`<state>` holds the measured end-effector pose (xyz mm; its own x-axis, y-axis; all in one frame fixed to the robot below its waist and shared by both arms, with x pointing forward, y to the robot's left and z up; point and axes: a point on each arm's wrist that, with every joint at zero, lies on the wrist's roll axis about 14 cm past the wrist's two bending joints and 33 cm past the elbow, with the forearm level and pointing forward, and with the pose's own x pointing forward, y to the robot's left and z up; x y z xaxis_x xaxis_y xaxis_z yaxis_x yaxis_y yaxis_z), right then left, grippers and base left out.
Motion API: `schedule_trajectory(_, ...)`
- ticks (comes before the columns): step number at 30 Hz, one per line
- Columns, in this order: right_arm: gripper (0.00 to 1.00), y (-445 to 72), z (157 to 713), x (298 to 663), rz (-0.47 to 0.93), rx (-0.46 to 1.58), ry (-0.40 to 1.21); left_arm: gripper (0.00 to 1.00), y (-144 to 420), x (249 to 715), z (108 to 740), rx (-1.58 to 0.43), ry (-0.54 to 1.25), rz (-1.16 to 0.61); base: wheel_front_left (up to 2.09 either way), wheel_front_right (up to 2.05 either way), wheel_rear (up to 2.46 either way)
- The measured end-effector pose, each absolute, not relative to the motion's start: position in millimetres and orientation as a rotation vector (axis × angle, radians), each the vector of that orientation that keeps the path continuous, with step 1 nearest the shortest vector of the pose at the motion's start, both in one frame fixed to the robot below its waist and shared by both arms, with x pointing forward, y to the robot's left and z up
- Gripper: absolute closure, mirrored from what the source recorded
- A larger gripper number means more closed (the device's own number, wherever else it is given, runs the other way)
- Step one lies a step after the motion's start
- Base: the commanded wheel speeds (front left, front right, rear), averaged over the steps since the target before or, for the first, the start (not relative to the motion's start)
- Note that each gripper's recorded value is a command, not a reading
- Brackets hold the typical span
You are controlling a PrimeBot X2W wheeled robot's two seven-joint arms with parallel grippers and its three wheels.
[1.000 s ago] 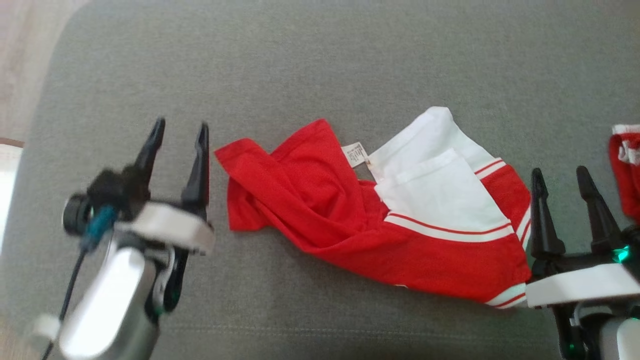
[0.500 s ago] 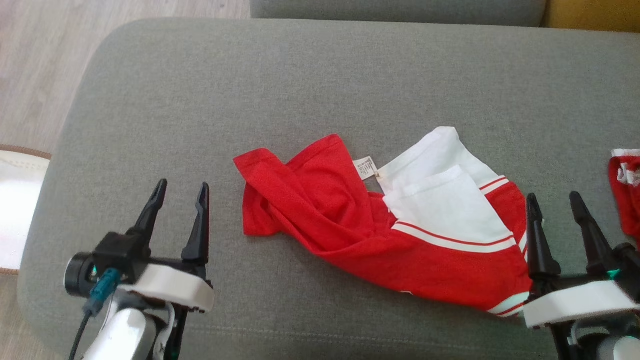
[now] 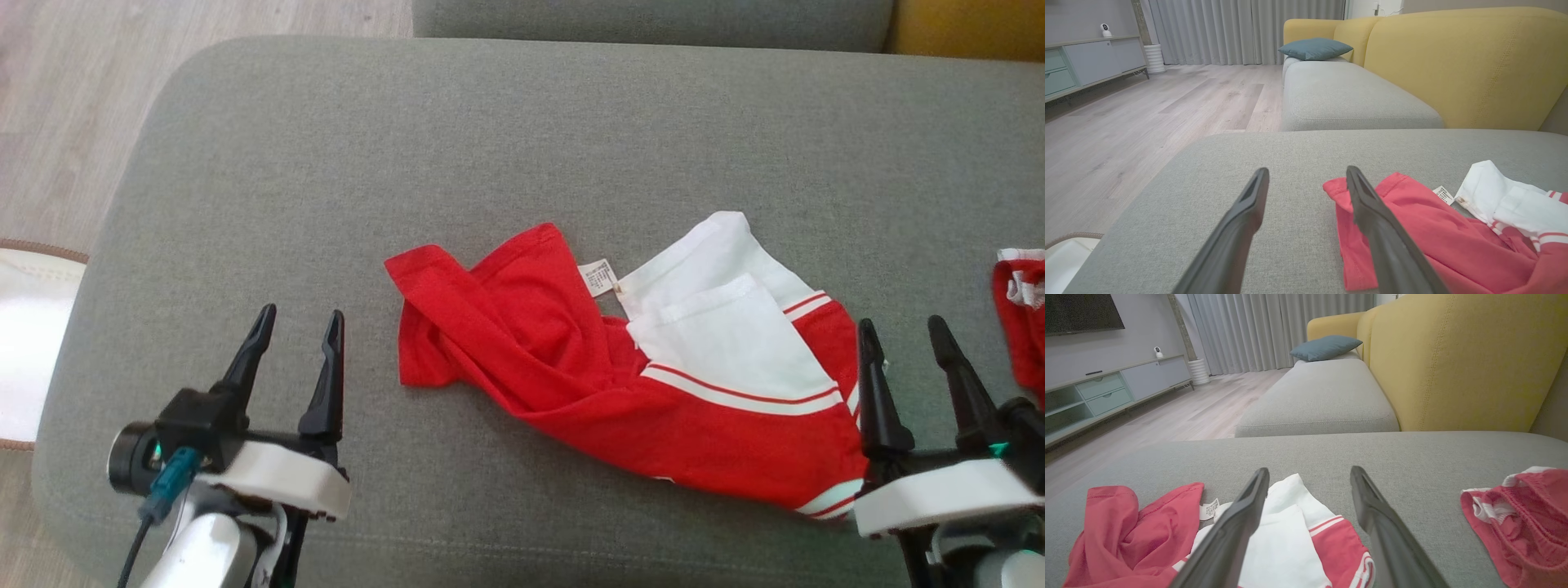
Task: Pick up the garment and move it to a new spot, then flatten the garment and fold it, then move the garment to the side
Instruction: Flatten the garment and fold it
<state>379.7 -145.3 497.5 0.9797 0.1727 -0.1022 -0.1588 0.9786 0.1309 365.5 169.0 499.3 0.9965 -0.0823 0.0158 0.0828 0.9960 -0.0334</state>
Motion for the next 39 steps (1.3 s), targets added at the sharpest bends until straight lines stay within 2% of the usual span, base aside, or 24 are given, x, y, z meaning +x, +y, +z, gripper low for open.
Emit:
schedule_trajectory(22, 0.0, -147, 492, 381, 0.162, 0.132, 0.13, 0.0, 158, 370, 492, -0.028, 0.016, -0.134, 0.0, 0.0, 0.0)
schedule_trajectory(27, 0.0, -143, 485, 383, 0.172, 0.136, 0.155, 0.0, 138, 391, 480, -0.072, 0.105, -0.217, 0.0, 0.0, 0.0)
schedule_trajectory(39, 0.0, -150, 479, 385, 0.145, 0.138, 0.168, 0.0, 121, 420, 426, -0.154, 0.359, -0.29, 0.0, 0.0, 0.0)
